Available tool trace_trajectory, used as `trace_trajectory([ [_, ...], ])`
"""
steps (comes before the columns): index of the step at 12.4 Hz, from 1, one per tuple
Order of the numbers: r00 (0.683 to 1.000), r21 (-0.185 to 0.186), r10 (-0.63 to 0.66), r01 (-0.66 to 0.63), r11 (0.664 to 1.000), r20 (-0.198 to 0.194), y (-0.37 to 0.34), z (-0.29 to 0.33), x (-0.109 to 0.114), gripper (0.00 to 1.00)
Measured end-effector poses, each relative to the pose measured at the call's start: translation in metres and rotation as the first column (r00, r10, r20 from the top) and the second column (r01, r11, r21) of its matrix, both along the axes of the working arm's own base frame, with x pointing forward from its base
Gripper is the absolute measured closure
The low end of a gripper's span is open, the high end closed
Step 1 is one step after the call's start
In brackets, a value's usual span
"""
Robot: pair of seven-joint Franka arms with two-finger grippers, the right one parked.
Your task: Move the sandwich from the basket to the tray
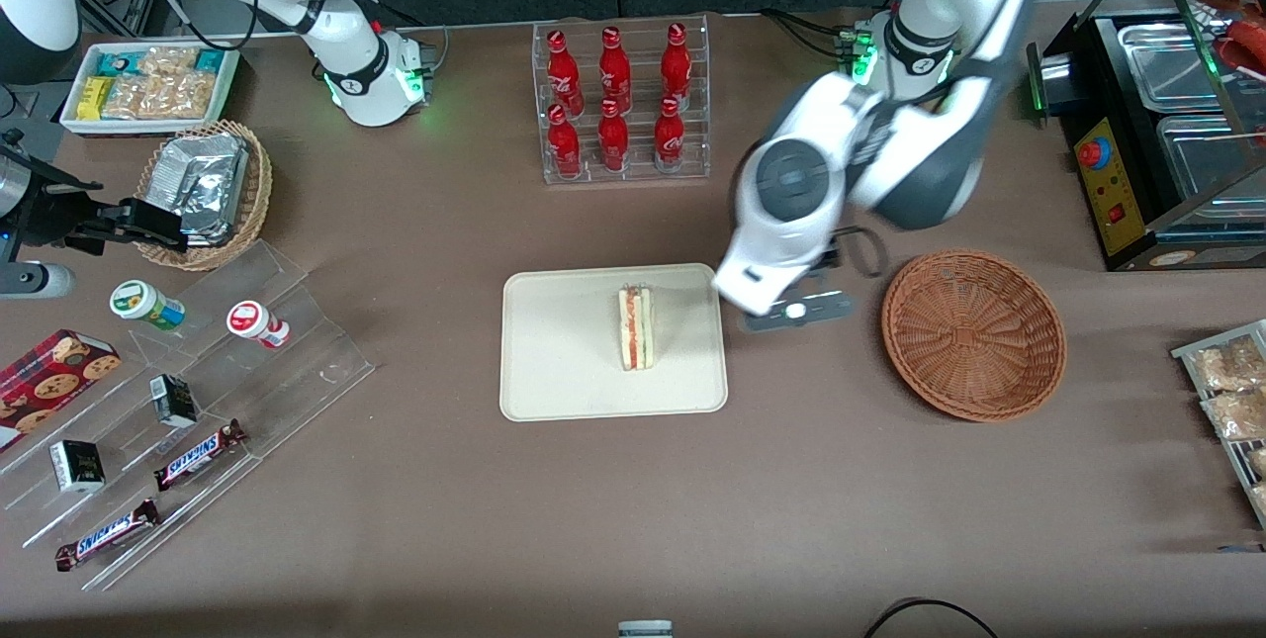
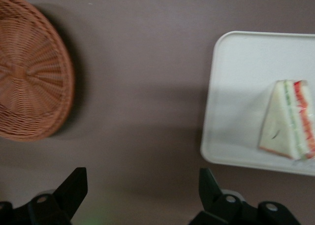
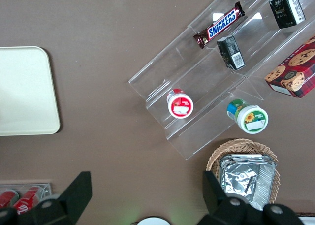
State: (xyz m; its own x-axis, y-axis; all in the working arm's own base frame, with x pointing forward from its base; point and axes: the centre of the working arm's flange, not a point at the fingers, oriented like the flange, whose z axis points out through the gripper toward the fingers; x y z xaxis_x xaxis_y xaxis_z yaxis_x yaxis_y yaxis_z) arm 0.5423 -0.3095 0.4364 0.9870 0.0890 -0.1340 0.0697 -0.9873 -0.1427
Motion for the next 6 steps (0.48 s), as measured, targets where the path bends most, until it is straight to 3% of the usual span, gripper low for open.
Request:
trace_trajectory([
  [6,0.989,-0.050,-0.150,0.148,0.988,-0.019,0.191,0.046,-0.011,0.00],
])
